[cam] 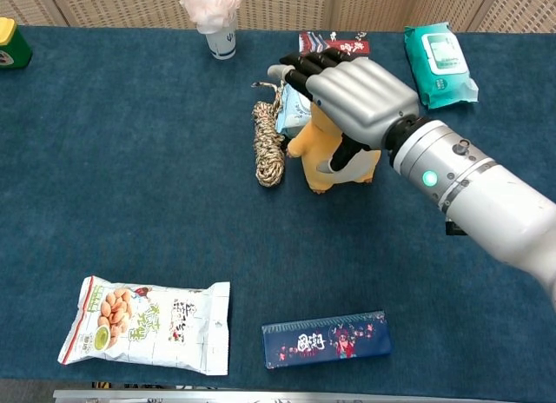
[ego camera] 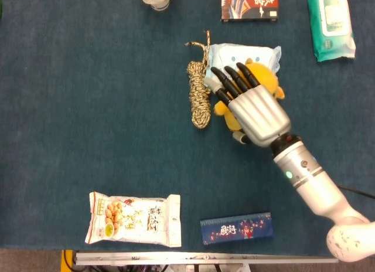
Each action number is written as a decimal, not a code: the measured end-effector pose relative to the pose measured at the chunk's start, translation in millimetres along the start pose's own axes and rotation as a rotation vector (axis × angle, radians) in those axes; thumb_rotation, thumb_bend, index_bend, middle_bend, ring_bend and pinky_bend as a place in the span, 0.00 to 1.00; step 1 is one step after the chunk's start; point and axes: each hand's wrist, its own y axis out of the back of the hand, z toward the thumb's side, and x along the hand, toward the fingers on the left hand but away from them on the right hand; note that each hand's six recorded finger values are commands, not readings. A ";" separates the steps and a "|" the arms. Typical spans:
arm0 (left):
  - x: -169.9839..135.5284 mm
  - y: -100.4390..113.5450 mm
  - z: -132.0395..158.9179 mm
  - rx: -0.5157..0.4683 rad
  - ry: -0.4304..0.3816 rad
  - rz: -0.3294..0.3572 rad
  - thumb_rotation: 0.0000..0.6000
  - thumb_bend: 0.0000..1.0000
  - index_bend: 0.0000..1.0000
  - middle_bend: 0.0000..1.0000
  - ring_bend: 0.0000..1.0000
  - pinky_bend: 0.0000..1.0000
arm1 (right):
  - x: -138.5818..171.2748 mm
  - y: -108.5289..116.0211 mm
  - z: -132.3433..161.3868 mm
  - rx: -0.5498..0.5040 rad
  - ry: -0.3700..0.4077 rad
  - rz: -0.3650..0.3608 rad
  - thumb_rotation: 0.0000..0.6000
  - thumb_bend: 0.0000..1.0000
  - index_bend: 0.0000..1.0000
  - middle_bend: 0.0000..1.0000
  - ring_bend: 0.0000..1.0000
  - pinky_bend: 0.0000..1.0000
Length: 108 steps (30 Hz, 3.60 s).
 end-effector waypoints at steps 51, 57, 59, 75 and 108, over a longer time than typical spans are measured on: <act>2.8 -5.1 -3.7 0.006 0.016 -0.020 1.00 0.02 0.42 0.23 0.23 0.42 | -9.4 0.9 -23.3 0.050 -0.072 -0.023 1.00 0.00 0.08 0.00 0.00 0.00; 1.5 -5.0 -5.4 0.004 0.020 -0.019 1.00 0.02 0.42 0.23 0.23 0.42 | -12.4 -6.4 -35.4 0.047 -0.106 -0.008 1.00 0.00 0.08 0.00 0.00 0.00; 1.3 -5.0 -6.2 0.005 0.022 -0.020 1.00 0.02 0.42 0.23 0.23 0.42 | -13.5 -9.3 -37.9 0.041 -0.113 0.000 1.00 0.00 0.08 0.00 0.00 0.00; -0.4 -4.8 -9.1 -0.004 0.029 -0.018 1.00 0.02 0.42 0.23 0.23 0.42 | -15.3 -17.6 -33.0 0.025 -0.097 0.025 1.00 0.00 0.08 0.00 0.00 0.00; 8.0 7.4 33.5 0.074 -0.060 0.018 1.00 0.02 0.43 0.24 0.23 0.42 | 112.9 39.0 -106.8 0.299 -0.167 -0.027 1.00 0.03 0.08 0.02 0.00 0.00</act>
